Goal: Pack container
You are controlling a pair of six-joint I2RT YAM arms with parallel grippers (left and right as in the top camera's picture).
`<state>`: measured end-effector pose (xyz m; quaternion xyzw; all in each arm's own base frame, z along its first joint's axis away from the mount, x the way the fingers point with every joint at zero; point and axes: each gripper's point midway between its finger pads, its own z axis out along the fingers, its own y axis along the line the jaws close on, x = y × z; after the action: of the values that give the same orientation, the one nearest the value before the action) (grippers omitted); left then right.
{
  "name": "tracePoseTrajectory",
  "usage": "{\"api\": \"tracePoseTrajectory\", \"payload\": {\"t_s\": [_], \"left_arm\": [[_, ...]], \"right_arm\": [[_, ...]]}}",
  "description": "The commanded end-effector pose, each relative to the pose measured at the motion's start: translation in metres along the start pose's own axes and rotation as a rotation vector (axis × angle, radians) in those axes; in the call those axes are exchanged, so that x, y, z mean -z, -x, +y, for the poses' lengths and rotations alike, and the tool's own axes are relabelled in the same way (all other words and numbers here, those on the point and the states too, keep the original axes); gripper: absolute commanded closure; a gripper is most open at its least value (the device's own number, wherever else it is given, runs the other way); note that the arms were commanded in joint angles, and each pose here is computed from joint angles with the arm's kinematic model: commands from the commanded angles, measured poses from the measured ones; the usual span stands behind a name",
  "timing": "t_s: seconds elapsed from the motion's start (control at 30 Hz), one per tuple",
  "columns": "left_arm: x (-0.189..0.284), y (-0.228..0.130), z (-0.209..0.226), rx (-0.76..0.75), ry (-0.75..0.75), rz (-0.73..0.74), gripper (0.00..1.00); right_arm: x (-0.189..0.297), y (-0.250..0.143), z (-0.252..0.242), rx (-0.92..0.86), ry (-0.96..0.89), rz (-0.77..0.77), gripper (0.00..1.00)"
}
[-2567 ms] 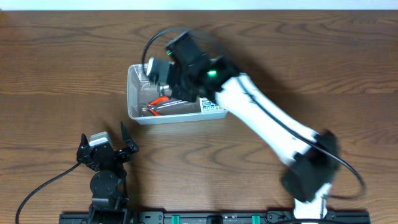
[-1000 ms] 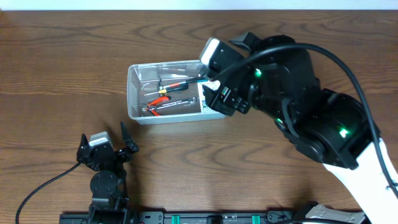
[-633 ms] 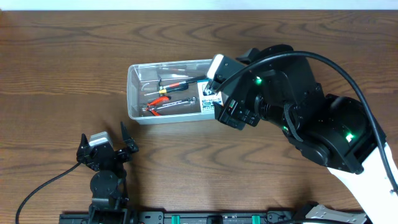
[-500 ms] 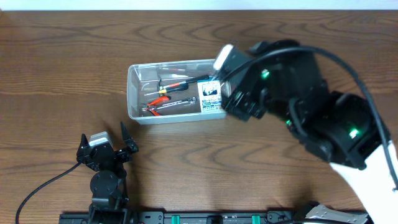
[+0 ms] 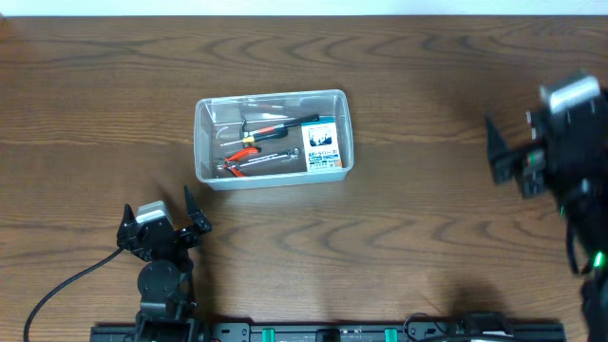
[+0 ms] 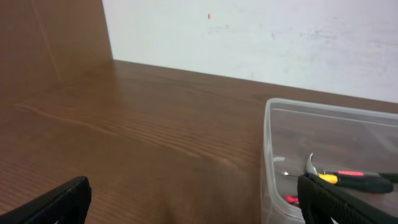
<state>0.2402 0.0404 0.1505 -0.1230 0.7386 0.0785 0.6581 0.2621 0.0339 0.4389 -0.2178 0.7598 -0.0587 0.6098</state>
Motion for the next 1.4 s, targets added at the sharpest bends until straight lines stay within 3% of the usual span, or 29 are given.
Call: {"api": "tracePoseTrajectory", "payload": {"t_s": [0.0,0.33,0.57,0.97,1.37], "left_arm": [[-0.001,-0.016,0.004,-0.020,0.021,0.042,0.02],[-0.001,-0.016,0.004,-0.020,0.021,0.042,0.02],[-0.001,-0.016,0.004,-0.020,0.021,0.042,0.02],[-0.001,-0.016,0.004,-0.020,0.021,0.042,0.02],[-0.001,-0.016,0.004,-0.020,0.021,0.042,0.02]], "right_arm": [[-0.002,-0.045,0.019,-0.025,0.012,0.023,0.01],[-0.002,-0.191,0.085,-0.058,0.063,0.107,0.01],[-0.012,-0.260,0.112,-0.137,0.063,0.143,0.01],[-0.031,-0.314,0.132,-0.307,0.067,0.199,0.01],[-0.031,-0.313,0.132,-0.306,0.066,0.197,0.01]]}}
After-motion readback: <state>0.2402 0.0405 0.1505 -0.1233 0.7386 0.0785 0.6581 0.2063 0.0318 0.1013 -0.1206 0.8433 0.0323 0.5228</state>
